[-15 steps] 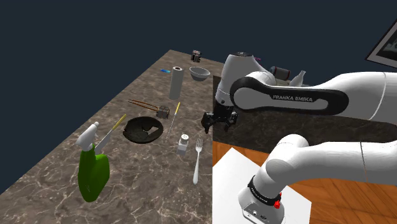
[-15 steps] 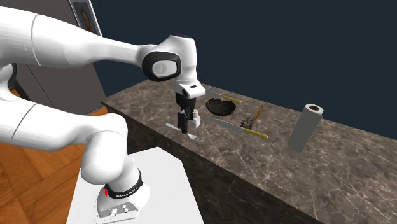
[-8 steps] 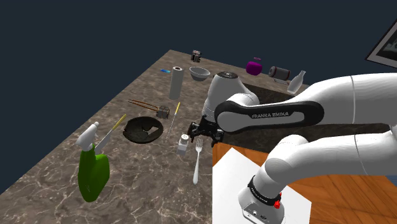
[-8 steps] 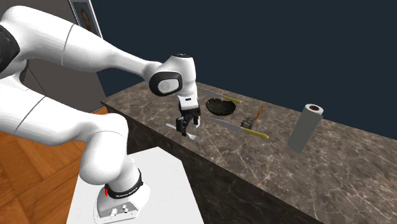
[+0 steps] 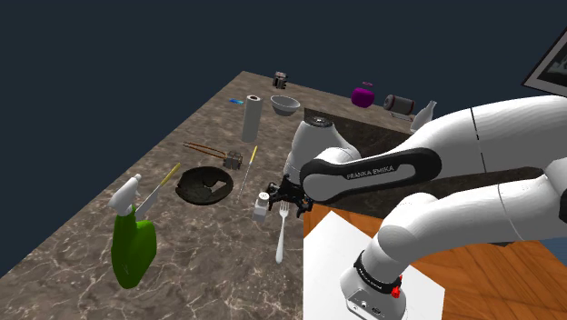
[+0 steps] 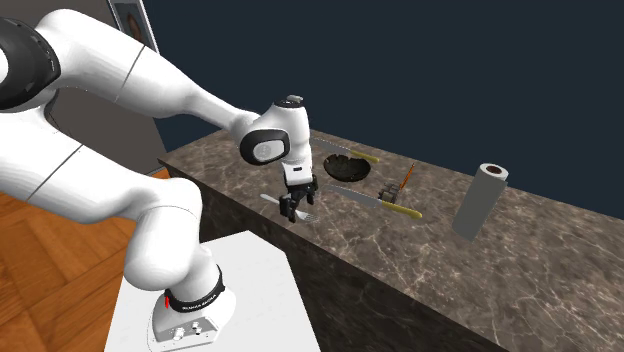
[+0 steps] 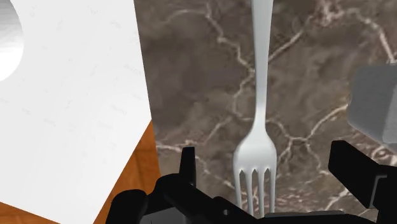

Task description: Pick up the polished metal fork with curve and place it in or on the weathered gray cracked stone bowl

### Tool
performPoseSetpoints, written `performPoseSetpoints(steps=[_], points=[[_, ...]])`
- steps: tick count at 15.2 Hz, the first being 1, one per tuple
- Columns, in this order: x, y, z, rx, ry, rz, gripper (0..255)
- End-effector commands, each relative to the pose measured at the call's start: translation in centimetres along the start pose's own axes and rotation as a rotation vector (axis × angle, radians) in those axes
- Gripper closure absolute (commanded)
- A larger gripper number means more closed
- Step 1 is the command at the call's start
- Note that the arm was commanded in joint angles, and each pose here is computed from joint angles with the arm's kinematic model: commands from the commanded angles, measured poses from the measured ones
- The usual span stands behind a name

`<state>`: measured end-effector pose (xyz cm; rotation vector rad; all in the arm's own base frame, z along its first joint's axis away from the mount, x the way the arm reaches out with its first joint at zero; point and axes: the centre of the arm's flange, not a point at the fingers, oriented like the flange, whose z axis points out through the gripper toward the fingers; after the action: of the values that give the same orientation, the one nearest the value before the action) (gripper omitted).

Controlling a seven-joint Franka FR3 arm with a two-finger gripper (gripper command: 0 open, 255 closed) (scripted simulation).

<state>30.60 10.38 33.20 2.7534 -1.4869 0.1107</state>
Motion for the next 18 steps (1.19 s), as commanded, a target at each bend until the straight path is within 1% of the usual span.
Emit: performPoseSetpoints(steps=[1, 6, 7, 16, 18], points=[[-0.1, 0.1, 0.4, -0.005, -0.002, -0.002, 0], [-0.1, 0.1, 0.4, -0.005, -0.002, -0.002, 0], [-0.1, 0.1, 0.4, -0.005, -0.002, -0.002, 255], [-0.1, 0.1, 0.4, -0.005, -0.002, -0.002, 255], [0.0, 0.1, -0.6, -0.005, -0.002, -0.002, 255]])
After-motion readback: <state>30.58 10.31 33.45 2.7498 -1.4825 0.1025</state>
